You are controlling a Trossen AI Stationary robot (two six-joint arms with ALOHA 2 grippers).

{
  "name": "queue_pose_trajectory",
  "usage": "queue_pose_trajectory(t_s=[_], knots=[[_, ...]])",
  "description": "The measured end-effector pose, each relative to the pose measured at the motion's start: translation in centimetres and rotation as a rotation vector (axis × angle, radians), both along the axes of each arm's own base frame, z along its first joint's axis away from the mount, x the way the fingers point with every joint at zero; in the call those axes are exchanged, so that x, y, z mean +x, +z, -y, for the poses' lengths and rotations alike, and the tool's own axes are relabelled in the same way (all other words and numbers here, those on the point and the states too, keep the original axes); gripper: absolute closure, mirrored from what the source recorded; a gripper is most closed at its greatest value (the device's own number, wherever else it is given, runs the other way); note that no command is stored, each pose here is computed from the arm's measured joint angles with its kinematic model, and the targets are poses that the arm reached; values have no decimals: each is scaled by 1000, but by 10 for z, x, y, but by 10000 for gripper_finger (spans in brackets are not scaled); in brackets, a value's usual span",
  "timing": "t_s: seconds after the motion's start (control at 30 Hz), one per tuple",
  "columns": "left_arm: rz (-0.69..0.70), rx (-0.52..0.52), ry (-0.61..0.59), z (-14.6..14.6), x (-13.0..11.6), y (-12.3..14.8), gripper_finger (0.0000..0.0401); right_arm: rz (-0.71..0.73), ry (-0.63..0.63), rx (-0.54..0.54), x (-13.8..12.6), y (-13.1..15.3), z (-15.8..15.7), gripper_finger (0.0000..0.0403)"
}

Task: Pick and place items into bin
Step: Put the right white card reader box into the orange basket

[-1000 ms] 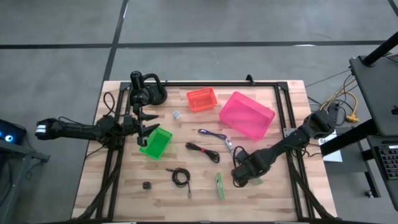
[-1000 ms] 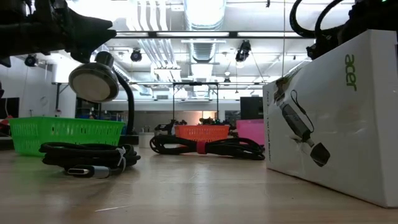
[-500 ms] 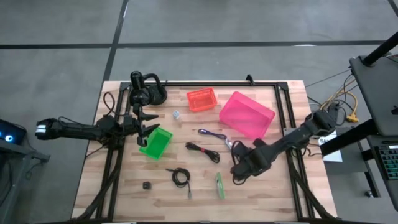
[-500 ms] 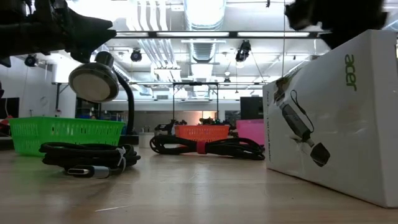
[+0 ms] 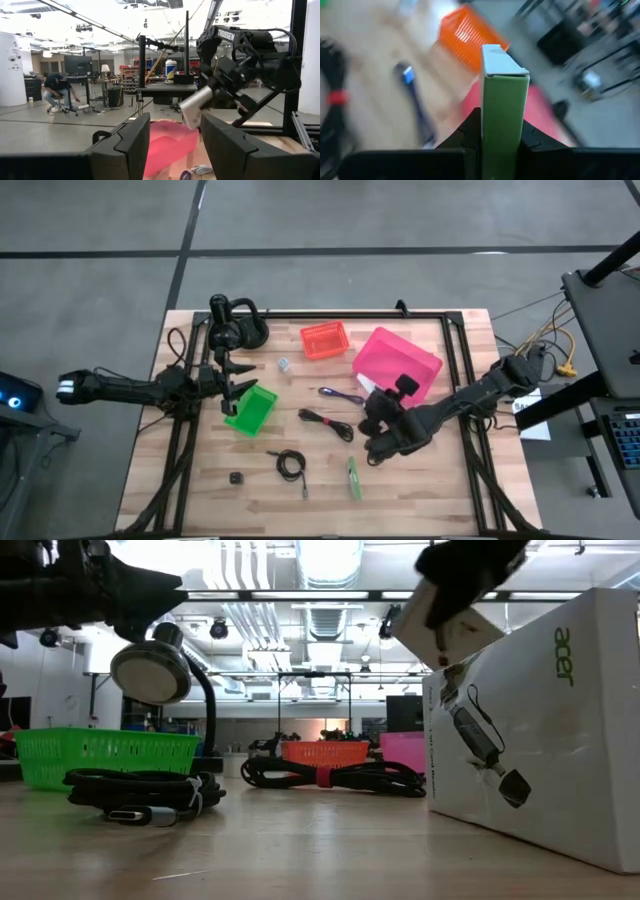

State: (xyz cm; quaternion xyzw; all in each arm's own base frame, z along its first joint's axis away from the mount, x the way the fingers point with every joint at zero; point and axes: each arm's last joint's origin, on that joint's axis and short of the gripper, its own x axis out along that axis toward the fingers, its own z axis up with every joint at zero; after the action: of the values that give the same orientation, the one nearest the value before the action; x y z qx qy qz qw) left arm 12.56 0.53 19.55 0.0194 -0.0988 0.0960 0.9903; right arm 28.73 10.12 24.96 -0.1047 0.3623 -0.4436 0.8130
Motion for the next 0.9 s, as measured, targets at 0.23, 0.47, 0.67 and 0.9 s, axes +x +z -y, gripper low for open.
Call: queue_pose_trajectory(t_s=[0.23, 0.47, 0.67, 0.9], knots=[[-17, 8, 4, 0, 1, -2, 239, -54, -37, -155, 22, 3, 42, 363], [-24, 9, 5, 0, 2, -2, 239, -172, 10, -135, 53, 7, 98, 363], [-35, 6, 5, 0, 3, -4, 239, -167, 117, -114, 72, 16, 142, 363], [-41, 5, 4, 0, 4, -4, 239, -197, 463, -54, 82, 23, 172, 363]])
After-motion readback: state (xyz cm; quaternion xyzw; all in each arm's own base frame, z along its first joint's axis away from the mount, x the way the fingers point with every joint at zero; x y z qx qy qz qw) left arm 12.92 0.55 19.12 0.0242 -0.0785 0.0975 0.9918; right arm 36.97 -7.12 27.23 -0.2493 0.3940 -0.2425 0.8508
